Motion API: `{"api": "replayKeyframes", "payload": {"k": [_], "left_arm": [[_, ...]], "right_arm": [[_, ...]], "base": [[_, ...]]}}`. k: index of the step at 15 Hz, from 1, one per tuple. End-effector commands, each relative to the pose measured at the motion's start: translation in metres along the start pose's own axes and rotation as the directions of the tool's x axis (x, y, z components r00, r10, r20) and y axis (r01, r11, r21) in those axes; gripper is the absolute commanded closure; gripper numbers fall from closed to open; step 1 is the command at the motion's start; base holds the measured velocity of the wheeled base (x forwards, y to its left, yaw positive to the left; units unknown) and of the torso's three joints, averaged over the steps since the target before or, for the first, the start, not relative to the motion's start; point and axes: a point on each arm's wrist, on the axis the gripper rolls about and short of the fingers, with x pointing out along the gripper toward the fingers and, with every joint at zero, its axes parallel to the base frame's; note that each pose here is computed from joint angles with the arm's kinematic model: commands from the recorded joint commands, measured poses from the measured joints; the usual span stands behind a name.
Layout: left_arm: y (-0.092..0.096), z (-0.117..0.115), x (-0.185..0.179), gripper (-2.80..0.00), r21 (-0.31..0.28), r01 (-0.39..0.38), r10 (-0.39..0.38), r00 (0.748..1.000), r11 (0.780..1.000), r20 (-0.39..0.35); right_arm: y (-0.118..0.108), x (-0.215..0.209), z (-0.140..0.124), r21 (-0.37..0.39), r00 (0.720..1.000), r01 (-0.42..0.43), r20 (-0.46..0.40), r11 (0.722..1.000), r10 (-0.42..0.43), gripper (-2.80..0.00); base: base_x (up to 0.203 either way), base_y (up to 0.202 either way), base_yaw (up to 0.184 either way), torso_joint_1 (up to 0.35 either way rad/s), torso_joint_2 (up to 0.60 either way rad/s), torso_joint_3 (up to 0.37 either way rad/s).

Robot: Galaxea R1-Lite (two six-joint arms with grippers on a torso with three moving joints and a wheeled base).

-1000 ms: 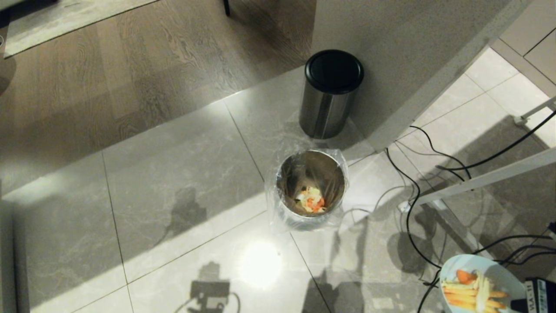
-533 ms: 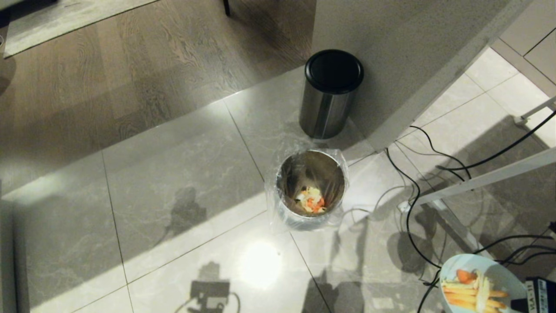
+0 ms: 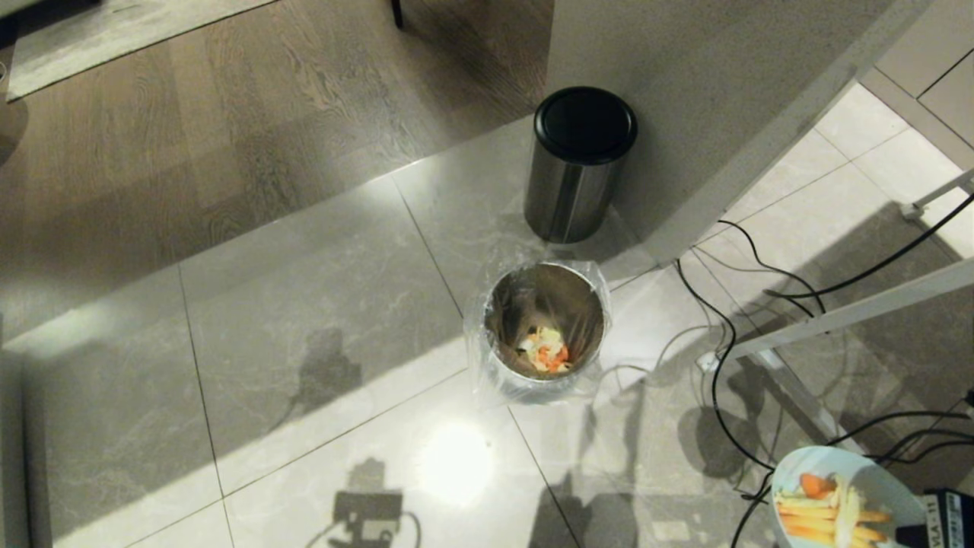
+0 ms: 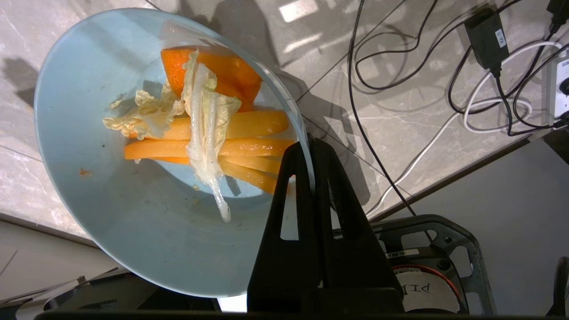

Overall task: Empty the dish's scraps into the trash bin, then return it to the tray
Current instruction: Move the bowl over the trash can

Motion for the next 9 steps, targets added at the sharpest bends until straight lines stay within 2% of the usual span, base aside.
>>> {"api": "replayKeyframes", "payload": {"k": [1, 9], "left_arm": [[0.0000, 0.0001, 0.0001, 0.00, -0.001, 0.000, 0.000, 1.000, 1.000, -0.001], [0.0000, 0.0001, 0.0001, 0.00, -0.001, -0.001, 0.001, 1.000, 1.000, -0.001]], "right_arm": [[-0.0001, -0.0005, -0.0006, 0.001, 1.000, 0.000, -0.001, 1.000, 0.000, 0.00], [-0.0010, -0.0029, -0.0015, 0.000, 1.000, -0.008, 0.009, 1.000, 0.008, 0.00]], "base": [[0.000, 0.000, 0.000, 0.000, 0.00, 0.000], [0.000, 0.007, 0.000, 0.000, 0.00, 0.000]]}}
